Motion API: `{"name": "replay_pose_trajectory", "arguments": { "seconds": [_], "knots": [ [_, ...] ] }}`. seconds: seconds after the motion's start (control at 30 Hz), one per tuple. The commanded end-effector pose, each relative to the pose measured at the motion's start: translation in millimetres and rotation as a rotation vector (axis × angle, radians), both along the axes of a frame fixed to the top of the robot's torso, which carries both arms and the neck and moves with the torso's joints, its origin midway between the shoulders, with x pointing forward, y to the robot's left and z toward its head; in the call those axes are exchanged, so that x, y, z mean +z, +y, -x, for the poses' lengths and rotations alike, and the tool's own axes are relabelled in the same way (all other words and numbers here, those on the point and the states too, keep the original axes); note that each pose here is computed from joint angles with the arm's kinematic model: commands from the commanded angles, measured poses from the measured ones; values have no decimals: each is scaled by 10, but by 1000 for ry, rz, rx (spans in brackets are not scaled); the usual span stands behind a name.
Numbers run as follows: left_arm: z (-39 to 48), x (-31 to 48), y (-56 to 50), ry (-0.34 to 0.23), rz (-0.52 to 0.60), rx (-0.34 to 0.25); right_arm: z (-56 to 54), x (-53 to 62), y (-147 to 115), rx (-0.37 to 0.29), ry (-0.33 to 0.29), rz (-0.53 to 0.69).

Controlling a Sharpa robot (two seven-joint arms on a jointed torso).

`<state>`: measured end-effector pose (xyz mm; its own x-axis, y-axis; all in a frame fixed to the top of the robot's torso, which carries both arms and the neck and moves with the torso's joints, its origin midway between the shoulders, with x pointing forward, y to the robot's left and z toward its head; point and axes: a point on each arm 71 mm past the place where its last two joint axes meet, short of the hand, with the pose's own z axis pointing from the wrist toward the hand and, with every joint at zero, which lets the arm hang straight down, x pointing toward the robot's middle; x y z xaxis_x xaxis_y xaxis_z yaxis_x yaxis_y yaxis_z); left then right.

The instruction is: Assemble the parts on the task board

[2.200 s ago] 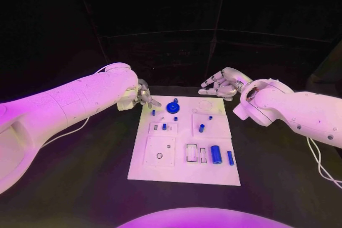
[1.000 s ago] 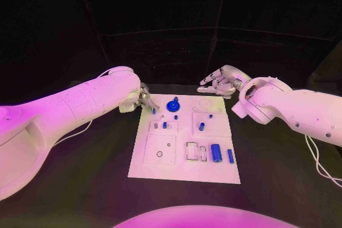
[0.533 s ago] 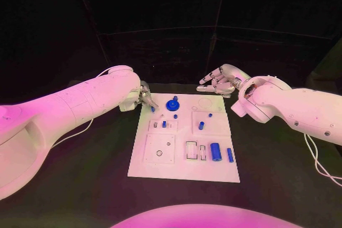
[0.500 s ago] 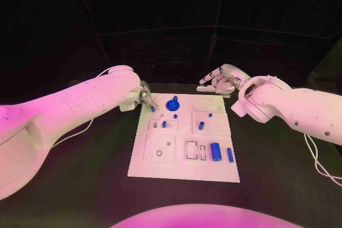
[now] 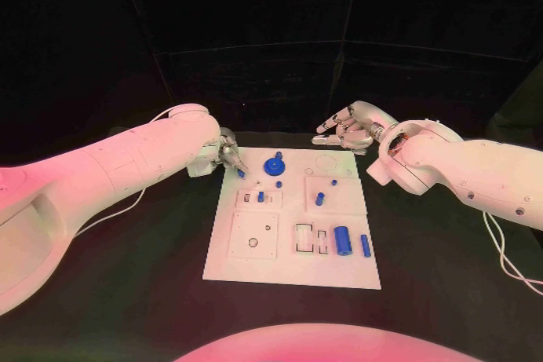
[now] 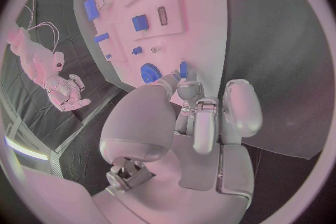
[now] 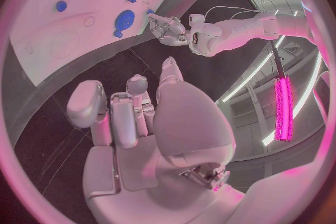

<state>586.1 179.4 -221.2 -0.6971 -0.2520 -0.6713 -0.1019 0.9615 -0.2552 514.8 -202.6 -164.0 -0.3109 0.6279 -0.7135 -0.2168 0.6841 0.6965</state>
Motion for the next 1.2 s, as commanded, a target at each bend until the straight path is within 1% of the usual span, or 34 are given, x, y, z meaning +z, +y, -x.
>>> {"name": "replay_pose_trajectory", "arguments": {
  "seconds": [0.03,0.13,0.33,0.47,0.6,0.7,0.8,0.93,1.1,1.2],
  "knots": [
    [17,38,-11,-34,39,-4,0,16,5,5,-4,-3],
    [44,52,-2,-43,62,0,1,18,1,4,-6,-4],
    [126,99,28,-84,107,-1,4,23,-7,3,-11,-6],
    [216,119,56,-114,135,-3,7,25,-20,1,-11,-6],
    [302,146,89,-168,171,11,10,25,-38,-2,-11,-5],
    [356,156,101,-195,191,18,11,26,-46,-3,-11,-4],
    [446,141,107,-216,215,17,12,26,-53,-4,-11,-4],
    [530,107,107,-219,229,14,12,26,-55,-5,-11,-4],
    [608,72,100,-217,237,10,12,25,-57,-4,-11,-3],
    [645,47,99,-205,231,5,13,25,-55,-3,-10,-3]
  ]
}}
